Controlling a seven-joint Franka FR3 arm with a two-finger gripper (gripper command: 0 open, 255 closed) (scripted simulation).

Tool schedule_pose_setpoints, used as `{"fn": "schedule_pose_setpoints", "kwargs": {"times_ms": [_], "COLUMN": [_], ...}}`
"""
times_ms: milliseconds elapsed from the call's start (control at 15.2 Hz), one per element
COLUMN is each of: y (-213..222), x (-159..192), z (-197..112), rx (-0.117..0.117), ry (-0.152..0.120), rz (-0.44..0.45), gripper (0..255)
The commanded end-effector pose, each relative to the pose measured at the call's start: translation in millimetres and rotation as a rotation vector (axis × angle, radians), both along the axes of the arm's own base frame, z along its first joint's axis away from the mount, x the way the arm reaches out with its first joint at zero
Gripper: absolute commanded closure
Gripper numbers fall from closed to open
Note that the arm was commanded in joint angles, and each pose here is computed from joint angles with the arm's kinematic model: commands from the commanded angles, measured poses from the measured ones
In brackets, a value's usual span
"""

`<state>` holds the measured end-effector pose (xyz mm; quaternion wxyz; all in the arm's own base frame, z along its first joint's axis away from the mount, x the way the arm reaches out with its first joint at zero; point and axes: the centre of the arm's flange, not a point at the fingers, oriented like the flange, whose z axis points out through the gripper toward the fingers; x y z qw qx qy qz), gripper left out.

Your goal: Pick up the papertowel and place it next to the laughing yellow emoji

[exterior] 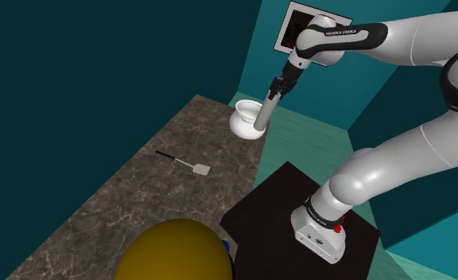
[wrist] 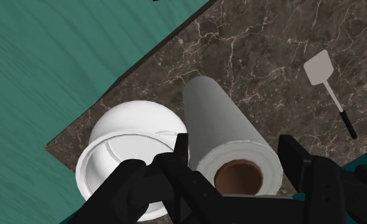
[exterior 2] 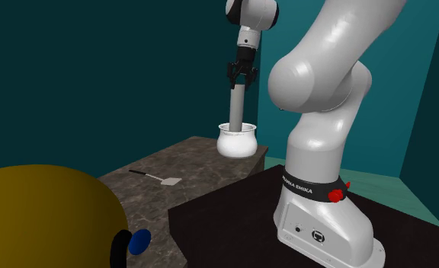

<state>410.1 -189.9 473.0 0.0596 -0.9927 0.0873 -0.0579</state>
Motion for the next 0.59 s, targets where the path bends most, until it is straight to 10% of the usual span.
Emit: {"fn": "schedule_pose_setpoints", "kwargs": {"times_ms": [0,528], "y": [0,0], "x": [0,0], "z": [10,52], "rx": [0.000,0.000], "ry": [0.000,0.000], "rz": [0.000,0.000], "gripper": [255,255]}}
